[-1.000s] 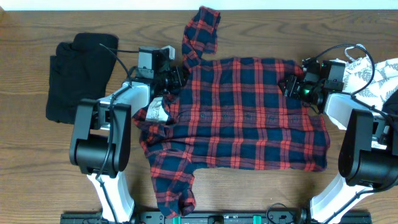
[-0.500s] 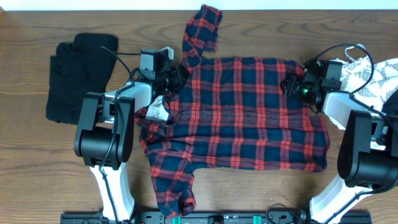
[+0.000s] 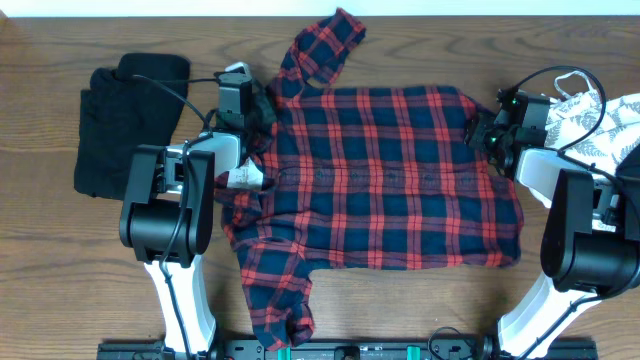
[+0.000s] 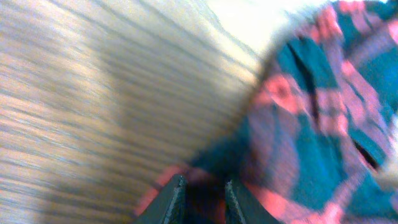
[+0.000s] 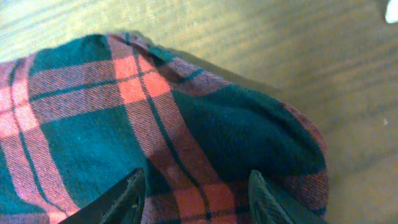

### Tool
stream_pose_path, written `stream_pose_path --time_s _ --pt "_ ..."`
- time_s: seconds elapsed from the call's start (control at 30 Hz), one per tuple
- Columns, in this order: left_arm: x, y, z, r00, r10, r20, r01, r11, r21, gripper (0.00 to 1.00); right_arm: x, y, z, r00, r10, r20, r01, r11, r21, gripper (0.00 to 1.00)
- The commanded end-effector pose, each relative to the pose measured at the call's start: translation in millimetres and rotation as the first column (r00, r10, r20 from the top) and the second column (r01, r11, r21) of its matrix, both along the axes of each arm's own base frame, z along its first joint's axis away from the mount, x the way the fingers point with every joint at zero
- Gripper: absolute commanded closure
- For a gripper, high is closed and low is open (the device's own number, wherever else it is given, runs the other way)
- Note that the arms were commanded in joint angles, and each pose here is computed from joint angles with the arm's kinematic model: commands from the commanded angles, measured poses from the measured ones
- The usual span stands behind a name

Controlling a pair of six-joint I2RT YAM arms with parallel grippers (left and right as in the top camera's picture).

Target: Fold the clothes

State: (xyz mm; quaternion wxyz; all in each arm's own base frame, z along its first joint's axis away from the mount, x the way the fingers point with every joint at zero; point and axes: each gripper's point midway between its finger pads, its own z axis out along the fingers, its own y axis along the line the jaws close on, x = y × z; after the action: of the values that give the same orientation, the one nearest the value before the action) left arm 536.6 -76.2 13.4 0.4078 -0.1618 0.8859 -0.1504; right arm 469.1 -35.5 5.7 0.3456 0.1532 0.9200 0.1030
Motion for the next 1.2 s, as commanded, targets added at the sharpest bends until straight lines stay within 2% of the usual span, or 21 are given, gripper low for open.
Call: stream_pose_path --time_s 0.0,0.2,0.33,0.47,0.57,0.7,0.83,0.87,0.97,1.13,1.17 --pt "0.7 30.6 -13.5 0.994 0.111 -0.002 -0.110 0.990 0.085 0.77 -11.1 -0.7 -28.6 0.997 -0.015 -0.071 0.016 1.000 0.013 0.48" --pt "0.8 20.6 -10.1 0.998 0.063 -0.003 -0.063 0.997 0.044 0.77 -9.9 7.8 -26.7 0.998 0.019 -0.061 -0.016 0.999 0.052 0.45" --pt "4.9 14.6 20.0 0.999 0.013 0.050 -0.015 0.999 0.039 0.77 -7.9 15.5 -17.5 0.998 0.053 -0.037 -0.049 0.995 0.092 0.38" --pt "1.0 23.6 69.6 0.995 0.002 0.097 -0.009 0.997 0.071 0.77 -2.1 15.8 17.8 0.996 0.078 0.038 -0.081 0.992 0.098 0.37" --pt "-17.7 27.8 99.8 0.998 -0.011 0.064 0.007 0.999 0.053 0.77 -3.5 13.2 57.1 0.990 0.099 0.097 -0.105 0.993 0.057 0.35" --pt "-60.5 31.8 125.3 0.999 -0.016 -0.044 0.018 0.999 0.052 0.76 -21.6 9.6 104.2 0.989 0.091 0.117 -0.092 0.996 0.004 0.32" --pt "-124.6 34.7 127.7 0.970 -0.020 -0.241 0.034 0.998 0.053 0.74 -61.8 16.0 127.5 0.995 0.088 0.042 -0.089 0.996 0.021 0.31" --pt "-139.3 35.7 125.4 0.957 -0.019 -0.290 0.037 0.998 0.055 0.70 -74.5 19.5 127.8 0.996 0.092 0.004 -0.093 0.995 0.036 0.30" --pt "-192.9 39.6 114.2 0.883 -0.014 -0.470 0.048 0.997 0.061 0.69 -118.8 26.6 119.4 0.984 0.094 -0.150 -0.083 0.994 0.076 0.25" --pt "-258.1 44.2 97.4 0.726 -0.003 -0.688 0.065 0.996 0.064 0.69 -177.1 35.8 98.1 0.917 0.083 -0.391 -0.028 0.989 0.142 0.12" --pt "-270.1 43.7 95.2 0.691 -0.007 -0.723 0.069 0.996 0.057 0.69 -185.0 36.8 95.7 0.902 0.071 -0.426 -0.005 0.988 0.153 0.01"
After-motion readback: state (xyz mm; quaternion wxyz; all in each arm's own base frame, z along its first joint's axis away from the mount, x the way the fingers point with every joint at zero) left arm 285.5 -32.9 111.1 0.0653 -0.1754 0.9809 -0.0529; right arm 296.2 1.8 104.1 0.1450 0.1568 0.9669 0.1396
